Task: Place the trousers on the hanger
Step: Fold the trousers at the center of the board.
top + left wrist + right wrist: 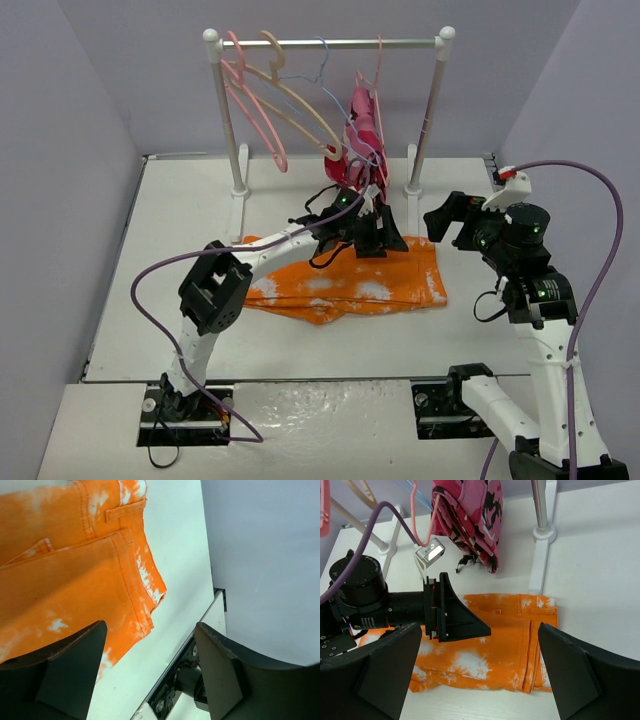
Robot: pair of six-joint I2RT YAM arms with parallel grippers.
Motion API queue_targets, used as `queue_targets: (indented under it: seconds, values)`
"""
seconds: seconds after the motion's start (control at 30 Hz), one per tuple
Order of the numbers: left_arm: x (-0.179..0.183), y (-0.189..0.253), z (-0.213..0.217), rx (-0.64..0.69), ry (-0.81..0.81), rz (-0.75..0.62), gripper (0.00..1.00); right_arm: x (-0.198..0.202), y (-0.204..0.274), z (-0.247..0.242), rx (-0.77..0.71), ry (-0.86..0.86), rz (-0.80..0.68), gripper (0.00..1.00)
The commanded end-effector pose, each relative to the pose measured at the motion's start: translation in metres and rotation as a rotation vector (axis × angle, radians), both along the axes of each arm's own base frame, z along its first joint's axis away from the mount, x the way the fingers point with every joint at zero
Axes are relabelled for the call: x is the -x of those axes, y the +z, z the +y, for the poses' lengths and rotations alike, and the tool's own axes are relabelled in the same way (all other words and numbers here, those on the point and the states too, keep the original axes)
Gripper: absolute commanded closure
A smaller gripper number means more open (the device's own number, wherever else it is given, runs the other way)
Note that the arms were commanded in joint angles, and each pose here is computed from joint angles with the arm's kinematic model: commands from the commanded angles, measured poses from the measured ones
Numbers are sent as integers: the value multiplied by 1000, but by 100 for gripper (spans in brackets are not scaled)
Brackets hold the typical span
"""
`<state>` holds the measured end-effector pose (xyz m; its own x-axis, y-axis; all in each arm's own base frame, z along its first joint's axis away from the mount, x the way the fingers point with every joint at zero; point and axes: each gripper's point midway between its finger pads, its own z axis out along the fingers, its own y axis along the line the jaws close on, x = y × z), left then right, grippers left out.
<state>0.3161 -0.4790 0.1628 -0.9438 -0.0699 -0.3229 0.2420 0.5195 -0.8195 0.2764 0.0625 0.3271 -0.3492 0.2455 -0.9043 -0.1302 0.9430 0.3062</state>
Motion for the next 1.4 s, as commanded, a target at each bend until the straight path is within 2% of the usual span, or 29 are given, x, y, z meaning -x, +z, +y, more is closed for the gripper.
queue_targets:
  seconds: [0.0, 0.1, 0.2, 0.3, 0.37, 0.43, 0.57, 0.67, 0.83, 1.0, 1.23, 1.37]
  values:
    - [-9, 89, -27, 188, -29, -232, 30, -8, -2, 5, -9, 17, -15, 0]
    - [-4, 99, -24, 207, -48, -261, 29, -10, -13, 4, -10, 5, 17, 0]
    - [6, 101, 3, 167, -33, -307, 29, -14, -38, -2, -11, -42, 92, 1]
    - [16, 92, 42, 35, -19, -348, 30, -17, -77, -13, -19, -137, 211, 6]
    - [28, 60, 74, -97, -21, -303, 30, -21, -103, -16, -31, -178, 295, 11]
    - [35, 47, 104, -180, -6, -329, 30, -26, -131, -18, -26, -210, 383, 16]
    - [52, 22, 158, -338, 7, -348, 30, -34, -177, -18, -11, -223, 523, 30]
    - [60, 8, 198, -426, 39, -352, 30, -40, -205, -12, -15, -206, 588, 35]
    - [56, -18, 262, -489, 152, -269, 30, -45, -248, -10, -12, -226, 664, 36]
    - [45, -22, 318, -540, 254, -237, 30, -43, -273, -11, 8, -236, 710, 36]
    - [42, -23, 354, -601, 287, -228, 30, -37, -292, -12, 39, -231, 750, 36]
    - [41, -24, 367, -618, 293, -225, 30, -34, -296, -7, 52, -200, 757, 40]
